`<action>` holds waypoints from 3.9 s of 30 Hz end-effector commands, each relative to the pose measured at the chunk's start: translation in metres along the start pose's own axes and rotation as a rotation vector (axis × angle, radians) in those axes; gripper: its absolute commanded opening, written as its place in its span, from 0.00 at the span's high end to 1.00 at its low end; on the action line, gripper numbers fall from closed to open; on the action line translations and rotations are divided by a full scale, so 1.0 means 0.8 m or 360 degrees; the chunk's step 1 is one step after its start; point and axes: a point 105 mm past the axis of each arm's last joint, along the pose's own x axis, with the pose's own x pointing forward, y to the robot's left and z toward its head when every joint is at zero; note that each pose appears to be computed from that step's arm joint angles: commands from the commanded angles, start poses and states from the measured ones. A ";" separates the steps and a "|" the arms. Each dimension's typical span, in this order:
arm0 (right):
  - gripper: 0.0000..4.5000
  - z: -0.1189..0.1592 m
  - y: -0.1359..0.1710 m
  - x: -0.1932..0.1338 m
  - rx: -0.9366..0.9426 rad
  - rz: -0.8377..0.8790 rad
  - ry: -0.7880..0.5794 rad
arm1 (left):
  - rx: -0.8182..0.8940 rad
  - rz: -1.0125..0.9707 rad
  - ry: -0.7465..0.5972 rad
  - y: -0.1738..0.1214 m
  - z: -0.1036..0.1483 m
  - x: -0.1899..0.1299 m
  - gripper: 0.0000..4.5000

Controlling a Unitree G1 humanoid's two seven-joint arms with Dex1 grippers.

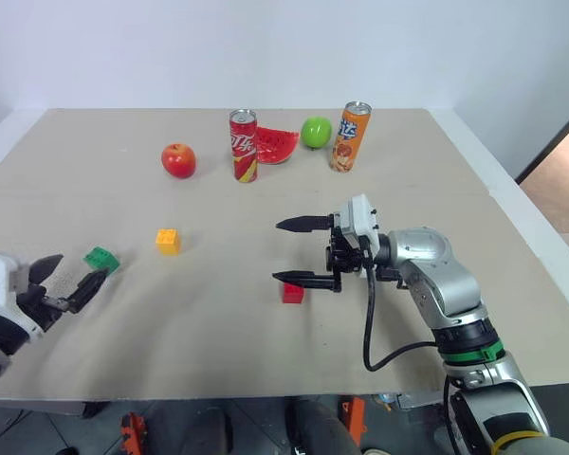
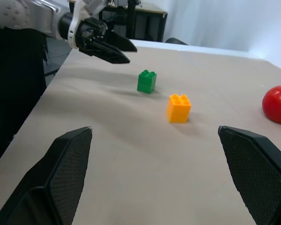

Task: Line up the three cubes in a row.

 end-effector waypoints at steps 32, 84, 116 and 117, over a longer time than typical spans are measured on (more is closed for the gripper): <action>0.00 -0.001 -0.010 -0.023 -0.0146 -0.0174 0.0085 | 0.0233 -0.0229 0.0244 0.023 -0.034 0.071 0.70; 0.00 -0.008 0.006 -0.042 -0.0047 -0.0128 0.0134 | 0.0807 -0.2012 0.0228 -0.244 -0.015 0.152 0.70; 0.00 -0.004 0.008 -0.039 -0.0060 -0.0129 0.0140 | 0.0840 -0.1775 0.0080 -0.213 0.041 0.141 0.00; 0.00 -0.004 0.007 -0.038 -0.0059 -0.0123 0.0138 | 0.0792 -0.1727 0.0064 -0.207 0.050 0.133 0.00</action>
